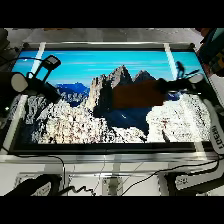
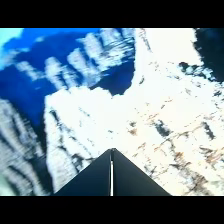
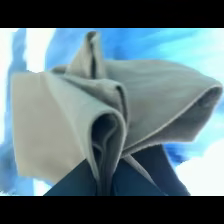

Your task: Fold the clothes and pants, and hang the long-sleeved shirts on hangers.

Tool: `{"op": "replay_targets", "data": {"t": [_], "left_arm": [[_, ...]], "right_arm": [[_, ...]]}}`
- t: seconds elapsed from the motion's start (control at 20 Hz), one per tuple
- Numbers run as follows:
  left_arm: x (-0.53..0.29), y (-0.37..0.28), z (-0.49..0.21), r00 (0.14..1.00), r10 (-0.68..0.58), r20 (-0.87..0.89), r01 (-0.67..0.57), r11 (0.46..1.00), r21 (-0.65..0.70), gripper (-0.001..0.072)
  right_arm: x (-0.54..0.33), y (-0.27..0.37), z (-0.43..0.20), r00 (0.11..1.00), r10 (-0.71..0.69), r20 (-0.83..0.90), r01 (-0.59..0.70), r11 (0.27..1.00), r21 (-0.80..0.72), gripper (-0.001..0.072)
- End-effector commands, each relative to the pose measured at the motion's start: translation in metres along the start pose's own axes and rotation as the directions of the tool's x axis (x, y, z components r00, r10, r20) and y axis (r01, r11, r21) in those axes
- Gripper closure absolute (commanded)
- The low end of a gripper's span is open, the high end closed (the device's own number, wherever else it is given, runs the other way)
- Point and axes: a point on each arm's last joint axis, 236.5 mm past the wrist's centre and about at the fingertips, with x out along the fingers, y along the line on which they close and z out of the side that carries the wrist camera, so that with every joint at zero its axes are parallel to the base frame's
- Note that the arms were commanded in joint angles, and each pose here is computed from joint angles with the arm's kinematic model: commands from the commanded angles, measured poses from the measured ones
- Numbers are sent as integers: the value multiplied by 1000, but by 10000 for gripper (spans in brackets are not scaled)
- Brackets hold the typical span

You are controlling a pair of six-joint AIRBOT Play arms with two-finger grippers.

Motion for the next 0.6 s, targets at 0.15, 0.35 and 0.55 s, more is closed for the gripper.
{"op": "replay_targets", "data": {"t": [0.15, 0.35, 0.55], "left_arm": [[-40, 21, -10, 993, 116, 9, -117, 993, 25, 693], [-39, 21, -10, 993, 116, 9, -117, 993, 25, 693], [-39, 21, -10, 993, 117, 9, -117, 993, 25, 693]], "right_arm": [[-181, -186, 15, 886, -450, 114, 370, 833, 411, 700], [-267, -258, -32, 815, -578, 50, 436, 667, 604, 700], [-311, -294, -100, 774, -619, -135, 476, 428, 768, 700]]}}
